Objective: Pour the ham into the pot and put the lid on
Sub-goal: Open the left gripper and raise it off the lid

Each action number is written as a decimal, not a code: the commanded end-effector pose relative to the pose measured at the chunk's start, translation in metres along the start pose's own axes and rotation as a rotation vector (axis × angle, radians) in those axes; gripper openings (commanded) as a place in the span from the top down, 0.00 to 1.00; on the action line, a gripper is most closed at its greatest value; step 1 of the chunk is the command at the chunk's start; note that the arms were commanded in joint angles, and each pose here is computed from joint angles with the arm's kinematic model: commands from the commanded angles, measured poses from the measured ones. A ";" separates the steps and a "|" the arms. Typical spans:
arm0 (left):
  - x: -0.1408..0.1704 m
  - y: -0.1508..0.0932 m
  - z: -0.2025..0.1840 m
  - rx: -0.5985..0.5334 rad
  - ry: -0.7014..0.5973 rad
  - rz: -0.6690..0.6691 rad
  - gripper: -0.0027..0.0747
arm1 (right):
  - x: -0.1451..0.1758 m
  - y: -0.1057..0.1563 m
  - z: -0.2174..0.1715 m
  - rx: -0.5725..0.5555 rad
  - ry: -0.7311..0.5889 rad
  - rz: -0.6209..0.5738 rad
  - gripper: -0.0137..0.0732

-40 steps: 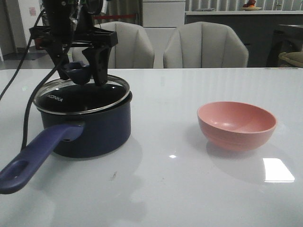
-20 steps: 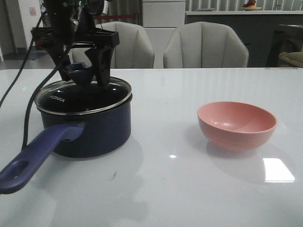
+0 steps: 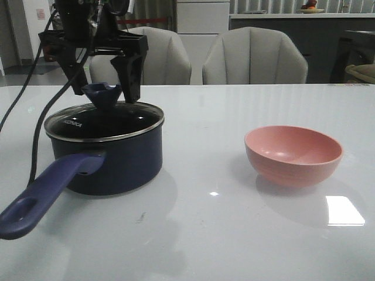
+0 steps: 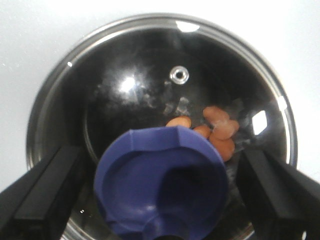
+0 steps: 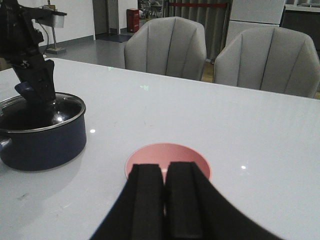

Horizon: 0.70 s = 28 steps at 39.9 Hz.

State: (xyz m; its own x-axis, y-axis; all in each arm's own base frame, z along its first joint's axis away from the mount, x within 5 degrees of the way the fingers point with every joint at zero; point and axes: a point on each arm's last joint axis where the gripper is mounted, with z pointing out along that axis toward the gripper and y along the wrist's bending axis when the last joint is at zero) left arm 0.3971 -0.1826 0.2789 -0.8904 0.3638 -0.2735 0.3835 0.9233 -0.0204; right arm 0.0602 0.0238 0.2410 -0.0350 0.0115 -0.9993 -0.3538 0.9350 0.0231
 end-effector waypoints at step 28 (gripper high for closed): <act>0.104 0.001 -0.140 0.012 -0.312 0.024 0.16 | -0.016 -0.002 -0.001 0.019 -0.095 -0.003 0.66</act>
State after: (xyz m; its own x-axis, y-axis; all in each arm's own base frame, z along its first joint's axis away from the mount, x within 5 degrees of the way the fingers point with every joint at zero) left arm 0.2967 -0.1364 0.3676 -0.8239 0.3477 -0.4475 0.3974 0.9175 -0.0187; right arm 0.0602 0.0238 0.2410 -0.0350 0.0115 -0.9993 -0.3538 0.9350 0.0231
